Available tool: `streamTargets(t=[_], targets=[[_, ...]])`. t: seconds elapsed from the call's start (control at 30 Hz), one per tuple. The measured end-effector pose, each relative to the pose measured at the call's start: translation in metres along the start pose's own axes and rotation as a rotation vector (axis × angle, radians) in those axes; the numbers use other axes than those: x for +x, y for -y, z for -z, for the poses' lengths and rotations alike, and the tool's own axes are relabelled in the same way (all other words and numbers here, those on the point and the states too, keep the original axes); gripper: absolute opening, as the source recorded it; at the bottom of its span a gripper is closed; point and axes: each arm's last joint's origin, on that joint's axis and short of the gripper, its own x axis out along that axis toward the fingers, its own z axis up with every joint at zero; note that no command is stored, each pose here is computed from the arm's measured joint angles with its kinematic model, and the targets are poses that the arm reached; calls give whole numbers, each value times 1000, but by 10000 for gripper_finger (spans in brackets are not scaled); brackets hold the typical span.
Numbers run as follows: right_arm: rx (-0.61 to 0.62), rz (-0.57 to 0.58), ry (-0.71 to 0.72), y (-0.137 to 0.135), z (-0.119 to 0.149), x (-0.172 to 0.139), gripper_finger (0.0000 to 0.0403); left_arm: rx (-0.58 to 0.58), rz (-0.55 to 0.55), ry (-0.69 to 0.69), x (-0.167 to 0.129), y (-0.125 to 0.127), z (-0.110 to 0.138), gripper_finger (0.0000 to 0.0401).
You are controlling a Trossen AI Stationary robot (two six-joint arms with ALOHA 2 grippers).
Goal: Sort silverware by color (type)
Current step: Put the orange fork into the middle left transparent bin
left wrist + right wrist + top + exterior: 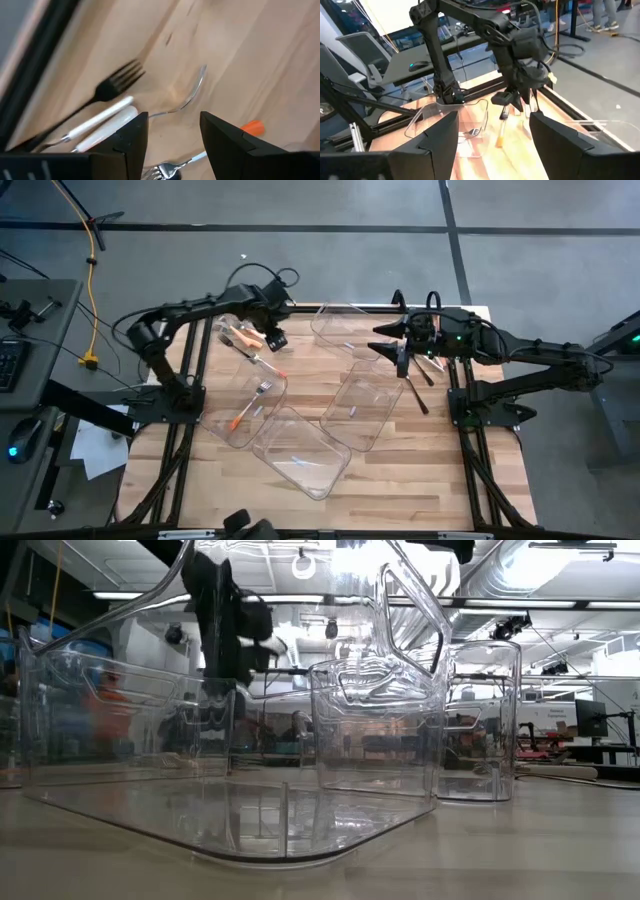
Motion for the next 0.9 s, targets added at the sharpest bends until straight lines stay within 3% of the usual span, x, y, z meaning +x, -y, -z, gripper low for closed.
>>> streamTargets(t=[0.17,0.37,0.77,0.9], targets=[[3,0,0,0,0,0,229,8,86,-67,29,1,-2,170],[4,0,0,0,0,0,229,41,74,-139,52,2,-2,170],[28,2,-5,0,1,0,229,88,55,-149,70,1,-4,168],[27,3,-8,0,1,0,229,96,35,-150,72,2,-5,146]])
